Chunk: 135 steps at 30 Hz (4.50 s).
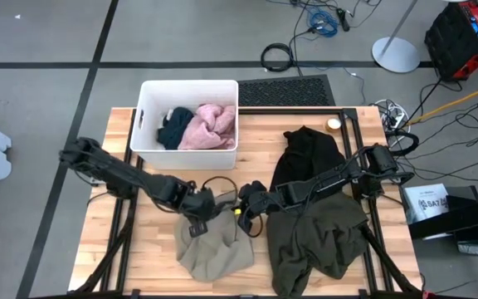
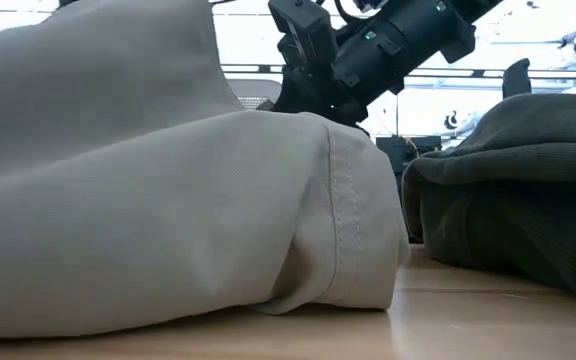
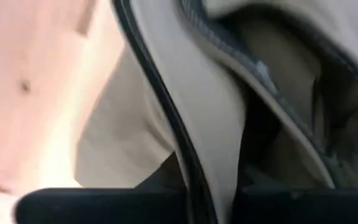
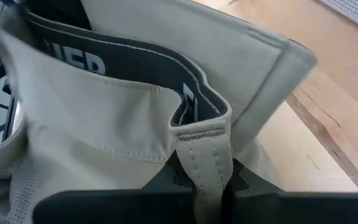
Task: Sort clothes
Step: Put the brown shorts into the white laundry bin
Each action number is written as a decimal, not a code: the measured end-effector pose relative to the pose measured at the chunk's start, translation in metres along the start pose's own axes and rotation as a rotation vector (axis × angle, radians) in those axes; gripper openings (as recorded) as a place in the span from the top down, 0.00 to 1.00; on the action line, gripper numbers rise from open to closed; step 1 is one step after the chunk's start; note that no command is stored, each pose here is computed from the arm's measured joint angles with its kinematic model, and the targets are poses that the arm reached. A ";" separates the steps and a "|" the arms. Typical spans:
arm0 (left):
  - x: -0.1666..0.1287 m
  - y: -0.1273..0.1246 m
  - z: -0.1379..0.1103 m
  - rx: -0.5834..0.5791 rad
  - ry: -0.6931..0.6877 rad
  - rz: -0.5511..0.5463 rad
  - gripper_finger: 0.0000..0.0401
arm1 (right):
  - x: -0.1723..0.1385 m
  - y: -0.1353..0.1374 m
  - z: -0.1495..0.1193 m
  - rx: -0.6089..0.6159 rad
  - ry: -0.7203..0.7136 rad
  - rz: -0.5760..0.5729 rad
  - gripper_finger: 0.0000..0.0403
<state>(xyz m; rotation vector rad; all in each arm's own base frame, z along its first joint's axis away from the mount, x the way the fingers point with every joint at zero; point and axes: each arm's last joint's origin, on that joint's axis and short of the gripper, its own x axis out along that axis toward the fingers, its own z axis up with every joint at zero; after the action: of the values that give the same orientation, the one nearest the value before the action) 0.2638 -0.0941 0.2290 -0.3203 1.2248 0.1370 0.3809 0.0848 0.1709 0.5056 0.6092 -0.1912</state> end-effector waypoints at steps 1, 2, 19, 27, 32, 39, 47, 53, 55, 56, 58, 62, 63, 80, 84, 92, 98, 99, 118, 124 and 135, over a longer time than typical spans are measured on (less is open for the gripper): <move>-0.005 -0.001 0.003 0.002 -0.018 -0.004 0.84 | 0.000 0.000 0.000 0.000 0.000 0.001 0.99; -0.010 -0.002 0.006 0.011 -0.037 -0.013 0.80 | 0.000 0.000 0.000 0.000 0.000 0.002 0.99; -0.123 0.024 -0.020 -0.077 -0.415 -0.015 0.57 | 0.017 -0.006 -0.006 -0.122 -0.014 -0.026 0.98; -0.159 0.010 -0.040 -0.021 -0.623 -0.176 0.57 | 0.017 -0.001 0.001 -0.279 -0.032 -0.016 0.92; -0.161 0.003 -0.047 0.002 -0.671 -0.144 0.57 | 0.017 -0.007 0.002 -0.335 -0.006 -0.037 0.74; -0.160 0.002 -0.047 0.006 -0.674 -0.135 0.57 | 0.019 -0.011 0.007 -0.383 -0.022 -0.044 0.43; -0.160 0.002 -0.047 0.005 -0.675 -0.133 0.57 | 0.046 -0.035 -0.006 -0.374 0.030 -0.098 0.29; -0.160 0.002 -0.047 0.006 -0.675 -0.132 0.57 | 0.072 -0.054 -0.023 -0.311 0.095 -0.080 0.30; -0.160 0.002 -0.047 0.006 -0.674 -0.132 0.57 | 0.074 -0.059 -0.027 -0.277 0.135 -0.088 0.32; -0.160 0.002 -0.047 0.007 -0.673 -0.133 0.57 | 0.075 -0.060 -0.028 -0.261 0.151 -0.090 0.33; -0.160 0.001 -0.047 0.009 -0.668 -0.138 0.57 | 0.074 -0.062 -0.029 -0.239 0.176 -0.093 0.38; -0.160 0.000 -0.049 0.018 -0.664 -0.146 0.57 | 0.075 -0.063 -0.029 -0.215 0.185 -0.086 0.56; -0.160 0.000 -0.049 0.020 -0.663 -0.148 0.57 | 0.075 -0.063 -0.028 -0.212 0.192 -0.085 0.62; -0.159 -0.003 -0.051 0.038 -0.665 -0.138 0.57 | 0.021 -0.021 0.019 -0.279 0.102 0.093 0.99; -0.155 -0.005 -0.050 0.045 -0.655 -0.121 0.57 | -0.013 0.002 0.040 -0.326 -0.013 0.143 0.99; -0.141 -0.013 -0.046 0.069 -0.614 -0.069 0.57 | -0.082 0.033 0.068 -0.406 -0.229 0.170 0.99; -0.138 -0.015 -0.045 0.072 -0.614 -0.053 0.57 | -0.133 0.040 0.090 -0.434 -0.379 0.199 0.99; -0.138 -0.015 -0.045 0.071 -0.615 -0.052 0.57 | -0.142 0.040 0.093 -0.439 -0.404 0.207 0.99; -0.081 -0.018 -0.053 0.065 -0.631 -0.002 0.57 | -0.299 0.023 0.191 -0.537 -1.123 0.315 0.99; -0.036 -0.014 -0.059 0.050 -0.720 -0.074 0.57 | -0.308 0.037 0.248 -0.649 -1.198 0.352 0.99; 0.021 0.003 -0.040 0.045 -0.828 -0.006 0.57 | -0.247 -0.008 0.363 -0.572 -1.111 0.371 0.99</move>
<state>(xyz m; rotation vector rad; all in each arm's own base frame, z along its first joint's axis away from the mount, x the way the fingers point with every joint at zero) 0.2339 -0.1056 0.1965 -0.1922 0.4064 0.2095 0.3601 -0.0997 0.5687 -0.0930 -0.5201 0.0735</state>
